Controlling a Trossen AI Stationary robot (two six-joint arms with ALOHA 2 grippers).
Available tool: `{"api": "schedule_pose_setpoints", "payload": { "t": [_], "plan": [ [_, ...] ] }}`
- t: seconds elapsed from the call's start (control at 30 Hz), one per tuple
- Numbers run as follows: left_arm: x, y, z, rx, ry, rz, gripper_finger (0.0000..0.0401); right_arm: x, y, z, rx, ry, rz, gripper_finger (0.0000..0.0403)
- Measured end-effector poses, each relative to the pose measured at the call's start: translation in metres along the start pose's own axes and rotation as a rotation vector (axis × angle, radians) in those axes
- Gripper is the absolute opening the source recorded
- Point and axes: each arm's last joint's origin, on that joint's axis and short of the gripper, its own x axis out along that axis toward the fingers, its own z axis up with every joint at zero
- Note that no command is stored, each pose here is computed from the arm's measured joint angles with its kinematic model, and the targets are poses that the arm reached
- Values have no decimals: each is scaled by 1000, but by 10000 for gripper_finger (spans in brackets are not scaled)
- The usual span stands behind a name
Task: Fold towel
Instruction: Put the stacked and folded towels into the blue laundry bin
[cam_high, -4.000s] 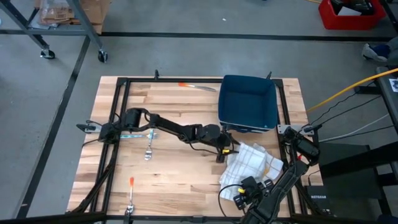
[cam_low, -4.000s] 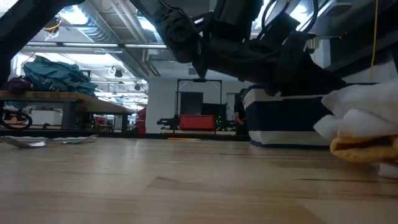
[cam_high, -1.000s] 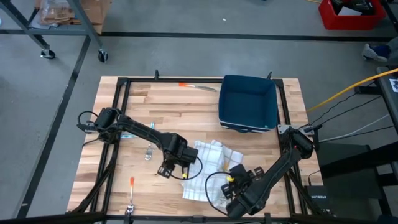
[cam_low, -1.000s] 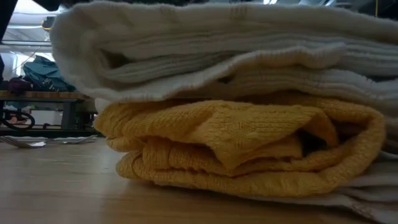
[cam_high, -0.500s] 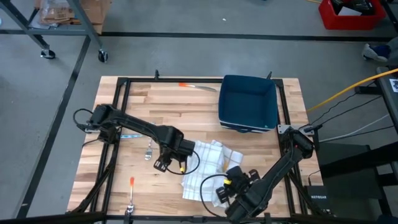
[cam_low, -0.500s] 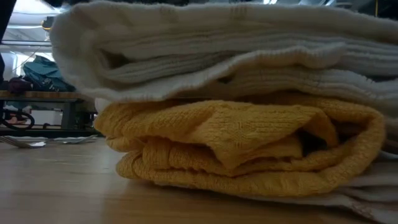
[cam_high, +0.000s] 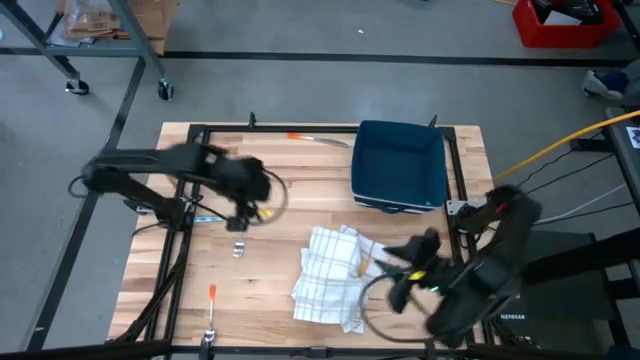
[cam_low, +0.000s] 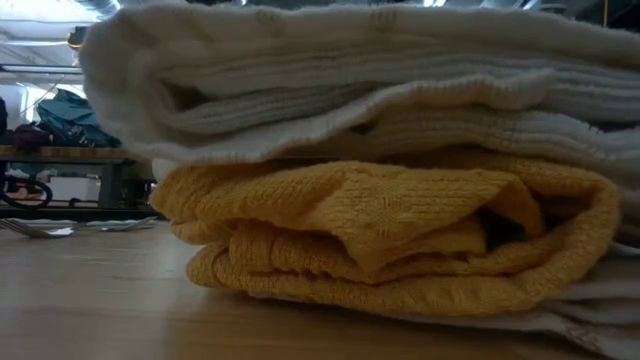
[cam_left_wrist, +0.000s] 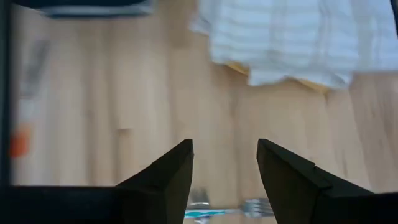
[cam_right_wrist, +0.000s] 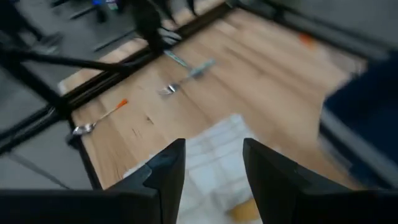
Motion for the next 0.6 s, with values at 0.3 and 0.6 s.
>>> {"api": "schedule_pose_setpoints", "payload": {
  "t": [0.3,0.6],
  "plan": [
    [-96,7,-68,-33,-228,124,170,-60,-70,60,-369,-45,176,165],
    [-147,-1,-129,-5,-422,161,170,-94,-142,104,-518,-241,183,165]
  ]
}}
